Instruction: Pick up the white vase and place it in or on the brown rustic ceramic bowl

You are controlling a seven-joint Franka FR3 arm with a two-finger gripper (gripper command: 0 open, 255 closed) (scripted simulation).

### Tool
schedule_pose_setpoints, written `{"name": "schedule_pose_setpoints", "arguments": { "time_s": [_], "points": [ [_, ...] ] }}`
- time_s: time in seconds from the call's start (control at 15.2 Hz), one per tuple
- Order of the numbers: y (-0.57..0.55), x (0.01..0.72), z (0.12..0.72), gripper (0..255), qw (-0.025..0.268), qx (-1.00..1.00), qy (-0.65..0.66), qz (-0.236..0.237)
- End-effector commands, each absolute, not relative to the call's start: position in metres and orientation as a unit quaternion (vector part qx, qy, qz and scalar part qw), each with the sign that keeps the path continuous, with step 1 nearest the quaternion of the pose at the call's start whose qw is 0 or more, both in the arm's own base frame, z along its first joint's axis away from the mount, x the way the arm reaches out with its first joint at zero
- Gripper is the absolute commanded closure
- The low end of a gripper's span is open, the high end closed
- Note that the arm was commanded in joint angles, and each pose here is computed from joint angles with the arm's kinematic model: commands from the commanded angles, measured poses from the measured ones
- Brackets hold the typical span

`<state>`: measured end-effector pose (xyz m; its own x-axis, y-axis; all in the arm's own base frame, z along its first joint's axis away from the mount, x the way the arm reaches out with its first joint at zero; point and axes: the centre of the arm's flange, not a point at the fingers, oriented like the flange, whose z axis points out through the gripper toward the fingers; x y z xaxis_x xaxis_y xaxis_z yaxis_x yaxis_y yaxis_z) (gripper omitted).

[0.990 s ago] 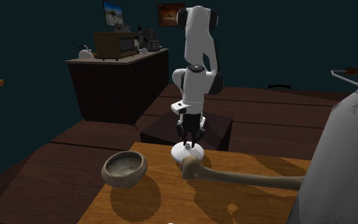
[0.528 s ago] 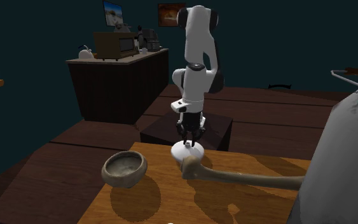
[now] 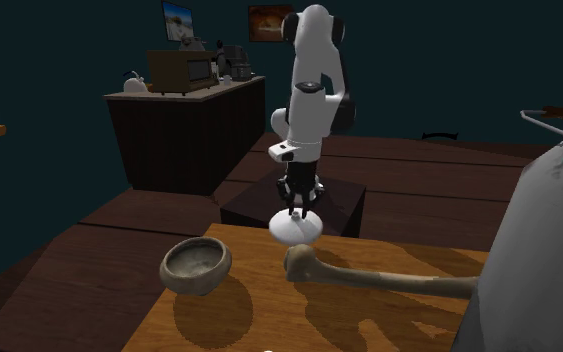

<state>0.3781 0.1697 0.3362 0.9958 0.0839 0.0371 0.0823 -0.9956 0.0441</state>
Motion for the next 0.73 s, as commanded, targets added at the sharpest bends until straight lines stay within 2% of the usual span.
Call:
{"name": "schedule_pose_setpoints", "arguments": {
  "time_s": [0.0,0.66],
  "points": [
    [0.17,0.378,0.347,255,0.021,0.999,0.042,0.019],
    [0.17,0.378,0.4,255,0.021,0.999,0.042,0.019]
  ]
}}
